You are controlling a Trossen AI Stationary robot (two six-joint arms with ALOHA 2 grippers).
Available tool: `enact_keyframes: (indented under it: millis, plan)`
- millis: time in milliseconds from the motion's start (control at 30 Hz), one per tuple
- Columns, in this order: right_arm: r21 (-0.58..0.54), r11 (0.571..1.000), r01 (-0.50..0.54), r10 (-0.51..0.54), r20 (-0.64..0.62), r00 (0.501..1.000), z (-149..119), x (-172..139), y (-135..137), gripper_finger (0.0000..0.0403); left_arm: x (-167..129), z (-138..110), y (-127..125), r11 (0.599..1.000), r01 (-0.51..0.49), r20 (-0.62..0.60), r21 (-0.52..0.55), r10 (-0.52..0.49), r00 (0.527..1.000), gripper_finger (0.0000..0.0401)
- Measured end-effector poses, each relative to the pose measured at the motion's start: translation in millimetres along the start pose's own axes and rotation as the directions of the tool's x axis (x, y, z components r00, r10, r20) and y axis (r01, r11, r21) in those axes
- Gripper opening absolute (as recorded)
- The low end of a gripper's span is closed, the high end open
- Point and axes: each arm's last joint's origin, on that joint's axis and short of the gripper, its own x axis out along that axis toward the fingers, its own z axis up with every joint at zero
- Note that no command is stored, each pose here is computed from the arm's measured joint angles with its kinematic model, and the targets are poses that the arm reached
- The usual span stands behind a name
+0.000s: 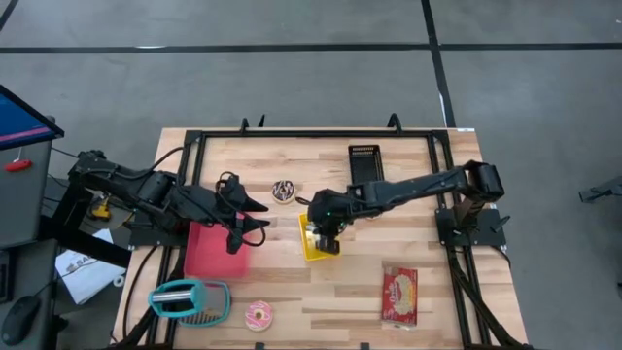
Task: Pick & Place Food Item
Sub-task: Put the black food coloring bottle into the yellow bin, then put the red popcorn bag into the pink bin
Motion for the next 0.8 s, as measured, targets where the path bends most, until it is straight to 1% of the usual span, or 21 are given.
enact_keyframes:
  millis: [133,233,500,600,800]
  plan:
    - [0.054,0.998,0.027,-0.025,-0.045,0.999,-18.2,14.5,-10.6,0.0052,0.0,-1.5,0.8,1.000,-0.007,-0.015,0.007,0.007,1.000,0.0172]
    - [0.096,0.995,0.039,-0.033,-0.060,0.998,-26.7,20.5,-16.9,0.0052,-0.5,-2.9,0.2,1.000,-0.007,-0.025,0.014,0.007,1.000,0.0172]
    - [0.109,0.994,0.032,-0.029,-0.031,0.999,-27.5,23.7,-19.3,0.0055,-0.8,-3.2,-0.5,1.000,-0.003,-0.026,0.011,0.004,1.000,0.0172]
    - [0.135,0.991,0.020,-0.016,-0.027,0.999,-31.3,26.9,-19.6,0.0067,-0.8,-3.3,-0.6,1.000,-0.003,-0.026,0.008,0.003,1.000,0.0172]
    - [0.182,0.983,0.007,-0.009,0.008,1.000,-28.5,27.5,-19.2,0.0111,-2.0,-4.5,-3.3,1.000,0.011,-0.028,0.006,-0.010,1.000,0.0172]
